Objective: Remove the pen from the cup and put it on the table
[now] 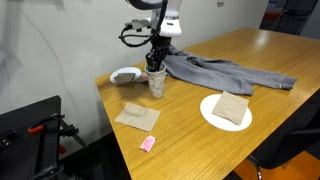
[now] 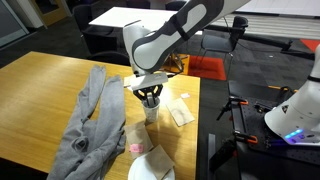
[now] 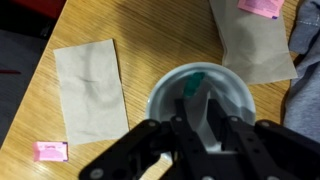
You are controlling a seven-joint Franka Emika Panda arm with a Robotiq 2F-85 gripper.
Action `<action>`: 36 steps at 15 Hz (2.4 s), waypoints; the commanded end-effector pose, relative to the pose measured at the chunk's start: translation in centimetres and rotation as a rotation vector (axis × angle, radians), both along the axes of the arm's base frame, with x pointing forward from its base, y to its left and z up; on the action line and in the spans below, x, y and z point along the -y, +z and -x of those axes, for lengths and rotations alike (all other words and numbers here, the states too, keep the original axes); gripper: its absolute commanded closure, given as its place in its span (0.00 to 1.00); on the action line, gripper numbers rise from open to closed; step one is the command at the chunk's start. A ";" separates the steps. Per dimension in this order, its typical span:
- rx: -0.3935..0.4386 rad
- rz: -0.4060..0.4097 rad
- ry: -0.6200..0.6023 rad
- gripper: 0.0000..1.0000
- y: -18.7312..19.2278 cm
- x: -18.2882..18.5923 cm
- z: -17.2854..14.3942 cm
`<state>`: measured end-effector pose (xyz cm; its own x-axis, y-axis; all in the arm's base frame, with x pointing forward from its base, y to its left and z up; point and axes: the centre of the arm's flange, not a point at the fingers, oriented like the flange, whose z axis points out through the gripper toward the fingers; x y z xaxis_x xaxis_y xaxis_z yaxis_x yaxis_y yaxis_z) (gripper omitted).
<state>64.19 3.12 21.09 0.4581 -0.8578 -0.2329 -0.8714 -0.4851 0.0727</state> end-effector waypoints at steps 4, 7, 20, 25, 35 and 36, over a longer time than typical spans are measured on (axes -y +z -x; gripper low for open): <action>-0.003 0.000 0.009 0.69 -0.2 -0.7 -0.8; -0.004 -0.003 0.013 0.70 -0.4 -0.8 -0.8; -0.009 -0.024 0.028 0.69 -0.5 -1.2 -0.8; -0.014 -0.029 0.037 0.69 -0.6 -1.3 -0.9; -0.051 -0.053 0.058 0.68 -1.2 -1.5 -0.9; -0.056 -0.056 0.060 0.68 -1.3 -1.5 -0.9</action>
